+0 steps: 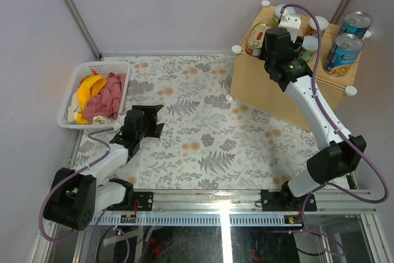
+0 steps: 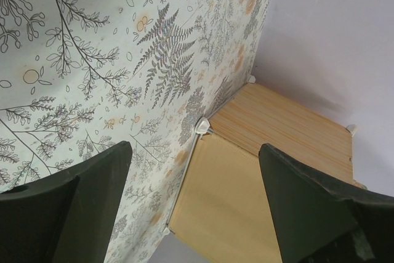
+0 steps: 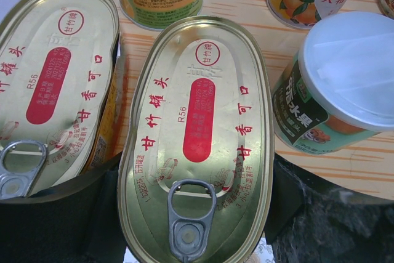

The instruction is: Place and organize the canned foods onto the counter

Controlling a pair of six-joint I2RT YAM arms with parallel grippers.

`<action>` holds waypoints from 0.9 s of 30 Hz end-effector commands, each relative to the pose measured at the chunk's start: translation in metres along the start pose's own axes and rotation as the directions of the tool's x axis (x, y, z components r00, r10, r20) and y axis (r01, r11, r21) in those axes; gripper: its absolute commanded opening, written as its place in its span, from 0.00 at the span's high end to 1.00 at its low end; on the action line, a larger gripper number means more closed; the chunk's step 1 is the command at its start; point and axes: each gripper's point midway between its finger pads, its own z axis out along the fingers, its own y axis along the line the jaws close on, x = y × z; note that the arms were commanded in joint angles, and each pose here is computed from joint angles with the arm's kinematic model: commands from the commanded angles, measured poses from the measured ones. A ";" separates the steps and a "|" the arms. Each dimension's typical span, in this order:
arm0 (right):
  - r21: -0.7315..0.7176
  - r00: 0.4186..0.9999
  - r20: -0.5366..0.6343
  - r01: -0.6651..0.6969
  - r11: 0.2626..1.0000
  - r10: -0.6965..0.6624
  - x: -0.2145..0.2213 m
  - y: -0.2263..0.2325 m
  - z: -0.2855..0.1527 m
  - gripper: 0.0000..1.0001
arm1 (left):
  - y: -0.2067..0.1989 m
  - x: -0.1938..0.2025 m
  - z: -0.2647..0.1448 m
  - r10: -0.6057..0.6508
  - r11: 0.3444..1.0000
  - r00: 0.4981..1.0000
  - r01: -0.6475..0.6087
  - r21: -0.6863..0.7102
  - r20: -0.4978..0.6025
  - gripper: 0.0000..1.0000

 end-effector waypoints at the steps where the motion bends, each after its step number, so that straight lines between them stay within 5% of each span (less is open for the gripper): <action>1: -0.009 0.997 0.066 -0.045 0.999 0.045 -0.021 0.001 0.005 1.00 | -0.026 0.001 0.000 0.009 0.997 1.000 -0.009 0.080 0.001 0.16; 9: -0.006 0.998 0.041 -0.036 0.999 0.036 -0.012 0.001 0.014 1.00 | -0.028 0.002 0.004 0.013 0.997 1.000 -0.013 0.077 0.003 0.16; 27: -0.006 1.000 -0.001 -0.020 1.000 0.020 0.007 0.003 0.028 0.71 | -0.027 0.002 0.011 0.011 0.998 1.000 -0.011 0.069 0.004 0.16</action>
